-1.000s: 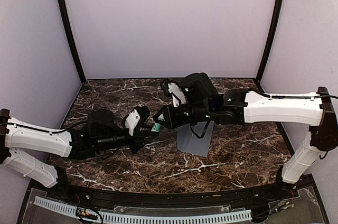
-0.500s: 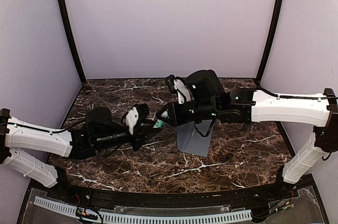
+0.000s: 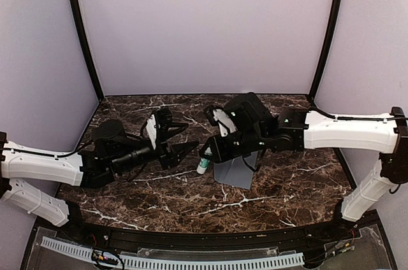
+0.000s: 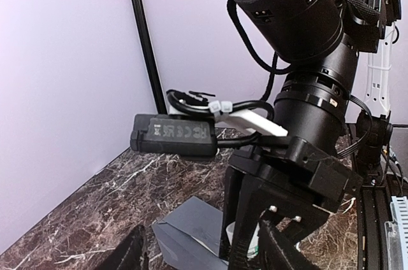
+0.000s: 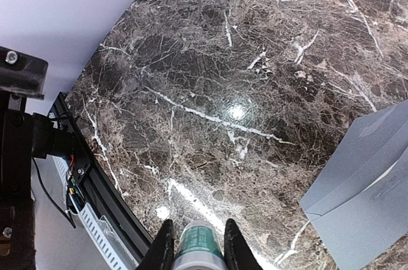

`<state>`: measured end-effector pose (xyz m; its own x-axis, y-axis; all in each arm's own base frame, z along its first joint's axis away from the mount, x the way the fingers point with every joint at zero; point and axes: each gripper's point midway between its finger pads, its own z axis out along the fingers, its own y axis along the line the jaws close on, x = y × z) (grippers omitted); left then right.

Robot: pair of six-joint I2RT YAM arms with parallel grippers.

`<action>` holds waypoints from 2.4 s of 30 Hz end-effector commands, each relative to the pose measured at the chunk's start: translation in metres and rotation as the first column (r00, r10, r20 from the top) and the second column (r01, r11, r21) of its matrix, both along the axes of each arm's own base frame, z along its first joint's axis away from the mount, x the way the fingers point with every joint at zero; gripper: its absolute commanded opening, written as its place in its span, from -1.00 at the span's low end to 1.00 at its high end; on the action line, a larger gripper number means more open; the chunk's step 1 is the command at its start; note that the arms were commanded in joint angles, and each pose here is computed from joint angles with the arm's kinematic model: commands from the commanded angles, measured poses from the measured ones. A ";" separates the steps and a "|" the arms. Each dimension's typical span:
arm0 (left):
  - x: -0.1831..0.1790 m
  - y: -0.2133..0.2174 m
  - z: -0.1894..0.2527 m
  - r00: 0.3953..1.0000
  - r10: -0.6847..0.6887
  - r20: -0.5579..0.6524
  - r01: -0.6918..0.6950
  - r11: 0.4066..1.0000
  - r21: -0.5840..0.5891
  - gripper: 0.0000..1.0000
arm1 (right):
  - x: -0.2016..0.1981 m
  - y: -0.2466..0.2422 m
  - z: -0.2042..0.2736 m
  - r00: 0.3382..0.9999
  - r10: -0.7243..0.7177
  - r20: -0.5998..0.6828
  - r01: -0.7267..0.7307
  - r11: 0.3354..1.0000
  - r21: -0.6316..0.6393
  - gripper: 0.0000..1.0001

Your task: Place the letter into the envelope and seal it

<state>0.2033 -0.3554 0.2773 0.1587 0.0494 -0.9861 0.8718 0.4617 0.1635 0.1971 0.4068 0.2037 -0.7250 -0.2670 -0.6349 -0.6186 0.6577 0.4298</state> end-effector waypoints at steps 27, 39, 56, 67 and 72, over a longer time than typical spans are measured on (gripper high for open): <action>0.001 -0.041 -0.053 0.968 -0.065 -0.244 0.109 0.979 0.172 0.13 | 0.015 -0.013 0.035 0.995 -0.058 0.078 0.052 0.996 0.072 -1.00; 0.009 -0.057 -0.053 0.972 -0.025 -0.234 0.066 0.983 0.170 -0.81 | 0.014 -0.013 0.033 0.996 -0.055 0.073 0.049 0.996 0.072 -1.00; 0.027 -0.002 -0.114 0.841 0.340 -0.421 -0.177 0.908 0.380 -1.00 | 0.040 -0.069 0.021 0.957 -0.221 0.188 0.233 0.971 -0.045 0.81; 0.032 0.077 -0.196 0.504 0.680 -0.533 -0.237 0.702 0.672 -0.89 | 0.061 -0.139 -0.014 0.883 -0.412 0.226 0.448 0.882 -0.145 0.84; 0.036 0.104 -0.220 0.385 0.751 -0.536 -0.238 0.642 0.729 -0.80 | 0.063 -0.150 -0.017 0.874 -0.425 0.238 0.465 0.873 -0.149 0.85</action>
<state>0.2449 -0.2772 0.0752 -0.7396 0.3508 -0.5744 0.4710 0.8794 -0.0695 0.2537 0.2684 0.1790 -0.6912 -0.1219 -0.7123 -0.3344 0.9278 0.1656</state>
